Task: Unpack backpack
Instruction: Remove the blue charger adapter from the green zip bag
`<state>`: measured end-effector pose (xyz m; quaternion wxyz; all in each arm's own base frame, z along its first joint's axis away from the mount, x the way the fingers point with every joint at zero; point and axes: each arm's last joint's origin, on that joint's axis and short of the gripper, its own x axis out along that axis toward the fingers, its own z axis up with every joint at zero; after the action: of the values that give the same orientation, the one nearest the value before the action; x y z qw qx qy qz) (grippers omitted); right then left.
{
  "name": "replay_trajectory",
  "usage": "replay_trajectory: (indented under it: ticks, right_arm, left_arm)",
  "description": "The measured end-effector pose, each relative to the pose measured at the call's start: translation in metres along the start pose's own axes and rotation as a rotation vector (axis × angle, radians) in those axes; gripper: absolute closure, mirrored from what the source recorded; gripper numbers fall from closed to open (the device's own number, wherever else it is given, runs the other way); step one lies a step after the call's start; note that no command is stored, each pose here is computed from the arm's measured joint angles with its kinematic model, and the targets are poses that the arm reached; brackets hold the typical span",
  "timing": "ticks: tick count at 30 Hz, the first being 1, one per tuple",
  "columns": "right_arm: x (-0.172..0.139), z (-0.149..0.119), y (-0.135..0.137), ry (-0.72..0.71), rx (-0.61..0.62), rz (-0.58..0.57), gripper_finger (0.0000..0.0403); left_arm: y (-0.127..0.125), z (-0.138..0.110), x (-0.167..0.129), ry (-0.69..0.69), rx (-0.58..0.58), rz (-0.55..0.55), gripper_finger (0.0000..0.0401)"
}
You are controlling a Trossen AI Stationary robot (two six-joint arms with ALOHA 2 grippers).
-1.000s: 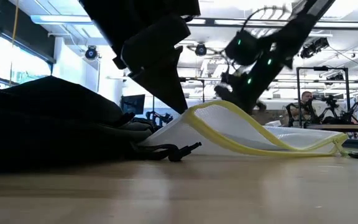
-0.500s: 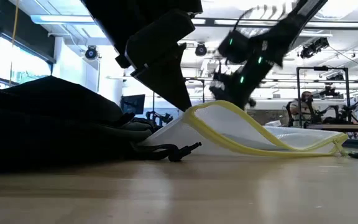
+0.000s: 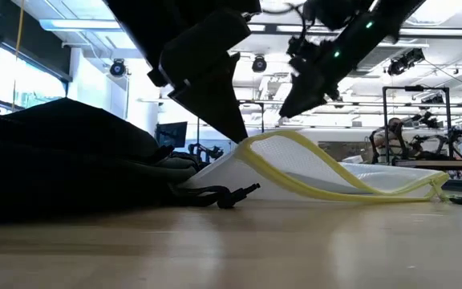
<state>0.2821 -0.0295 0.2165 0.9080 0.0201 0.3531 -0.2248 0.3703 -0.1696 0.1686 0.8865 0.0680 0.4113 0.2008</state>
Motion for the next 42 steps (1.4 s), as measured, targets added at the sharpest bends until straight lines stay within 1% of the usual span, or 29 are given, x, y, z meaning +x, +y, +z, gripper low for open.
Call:
replay_trajectory:
  ticks: [3,5,9,12,15,17,20,23,25,28,30,32,35,39,42]
  right_arm:
    - [-0.015,-0.012,0.043,0.017,-0.123,0.151,0.0242]
    - [-0.028,-0.023,0.074,0.016,-0.181,0.255,0.0242]
    - [-0.052,-0.046,0.13,-0.027,-0.246,0.431,0.0242]
    - [-0.053,-0.065,0.163,-0.056,-0.261,0.496,0.0242]
    - [-0.037,-0.082,0.181,-0.067,-0.255,0.47,0.0242]
    - [-0.022,-0.091,0.184,-0.052,-0.232,0.395,0.0242]
    - [0.001,-0.098,0.177,0.003,-0.19,0.301,0.0242]
    - [0.015,-0.094,0.166,0.001,-0.11,0.196,0.0242]
    - [0.019,-0.09,0.161,-0.023,-0.075,0.135,0.0242]
    - [0.023,-0.087,0.156,-0.027,-0.051,0.106,0.0242]
    - [0.025,-0.087,0.153,-0.011,-0.037,0.099,0.0242]
    - [0.025,-0.089,0.152,0.003,-0.048,0.095,0.0242]
    - [0.026,-0.092,0.15,0.027,-0.071,0.079,0.0242]
    - [0.025,-0.093,0.151,0.043,-0.079,0.105,0.024]
    - [0.024,-0.095,0.152,0.063,-0.106,0.109,0.0224]
  left_arm:
    - [0.0,-0.001,0.0,0.004,0.005,0.002,0.0256]
    - [0.0,-0.001,0.0,0.006,0.007,0.004,0.0256]
    - [0.001,-0.001,0.0,0.001,0.006,0.013,0.0256]
    - [0.002,0.0,0.0,-0.018,0.008,0.047,0.0256]
    - [0.004,0.001,0.001,-0.038,0.028,0.098,0.0256]
    - [0.008,0.001,0.002,-0.037,0.053,0.141,0.0256]
    - [0.019,0.0,0.008,-0.005,0.074,0.199,0.0256]
    - [0.034,0.002,0.019,0.049,0.076,0.236,0.0256]
    - [0.047,0.003,0.028,0.096,0.07,0.234,0.0256]
    - [0.067,0.001,0.047,0.152,0.052,0.235,0.0256]
    - [0.079,-0.001,0.058,0.193,0.025,0.215,0.0256]
    - [0.089,-0.003,0.068,0.215,-0.026,0.168,0.0256]
    - [0.098,-0.006,0.079,0.225,-0.084,0.111,0.0256]
    - [0.096,-0.01,0.084,0.201,-0.083,0.024,0.0256]
    - [0.089,-0.011,0.085,0.193,-0.056,-0.025,0.0256]
